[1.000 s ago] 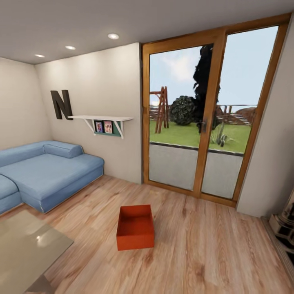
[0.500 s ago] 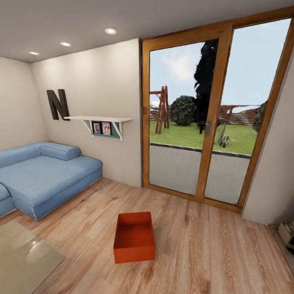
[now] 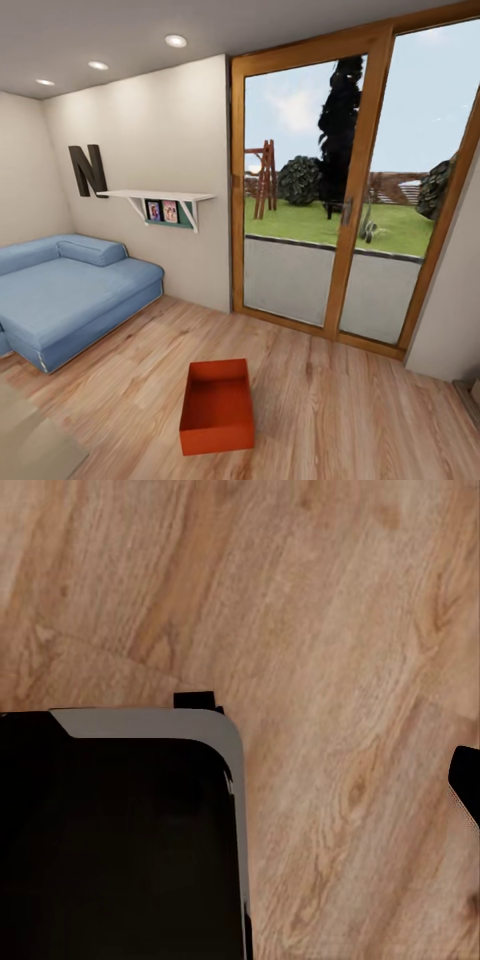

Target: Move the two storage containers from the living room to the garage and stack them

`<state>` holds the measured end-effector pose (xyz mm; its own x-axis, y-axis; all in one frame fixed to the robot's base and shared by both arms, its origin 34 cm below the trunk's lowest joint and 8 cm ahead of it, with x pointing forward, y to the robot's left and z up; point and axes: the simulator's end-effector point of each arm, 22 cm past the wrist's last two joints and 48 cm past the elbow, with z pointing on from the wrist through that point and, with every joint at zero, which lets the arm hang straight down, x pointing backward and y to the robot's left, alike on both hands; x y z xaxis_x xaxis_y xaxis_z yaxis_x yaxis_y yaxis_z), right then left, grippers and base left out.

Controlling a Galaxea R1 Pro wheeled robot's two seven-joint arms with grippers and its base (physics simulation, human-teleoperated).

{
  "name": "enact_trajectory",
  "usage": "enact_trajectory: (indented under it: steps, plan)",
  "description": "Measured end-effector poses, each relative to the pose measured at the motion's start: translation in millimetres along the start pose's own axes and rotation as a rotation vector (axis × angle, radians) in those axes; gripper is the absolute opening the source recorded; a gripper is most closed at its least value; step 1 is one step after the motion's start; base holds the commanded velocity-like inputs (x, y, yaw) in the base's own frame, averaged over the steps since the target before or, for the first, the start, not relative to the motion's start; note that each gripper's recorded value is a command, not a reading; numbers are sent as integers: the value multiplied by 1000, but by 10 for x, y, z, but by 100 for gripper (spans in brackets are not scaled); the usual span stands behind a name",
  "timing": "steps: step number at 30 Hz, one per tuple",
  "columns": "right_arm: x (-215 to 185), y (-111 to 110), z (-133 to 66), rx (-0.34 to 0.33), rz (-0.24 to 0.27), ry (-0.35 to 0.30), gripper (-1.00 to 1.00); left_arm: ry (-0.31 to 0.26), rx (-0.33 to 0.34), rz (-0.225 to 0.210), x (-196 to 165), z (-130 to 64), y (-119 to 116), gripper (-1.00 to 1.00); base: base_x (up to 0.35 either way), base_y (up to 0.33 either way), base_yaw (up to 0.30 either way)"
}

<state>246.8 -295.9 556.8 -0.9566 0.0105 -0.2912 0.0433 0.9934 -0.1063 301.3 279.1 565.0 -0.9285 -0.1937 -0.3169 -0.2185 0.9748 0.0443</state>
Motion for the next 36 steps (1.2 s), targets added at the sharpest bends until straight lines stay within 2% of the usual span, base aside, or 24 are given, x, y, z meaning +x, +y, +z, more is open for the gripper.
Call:
enact_trajectory:
  steps: [36]
  plan:
    - [0, 2, 0, 0, 0, 0, 100, 0, 5, -2, -3, 1, -8, 100, 323, 0, 0]
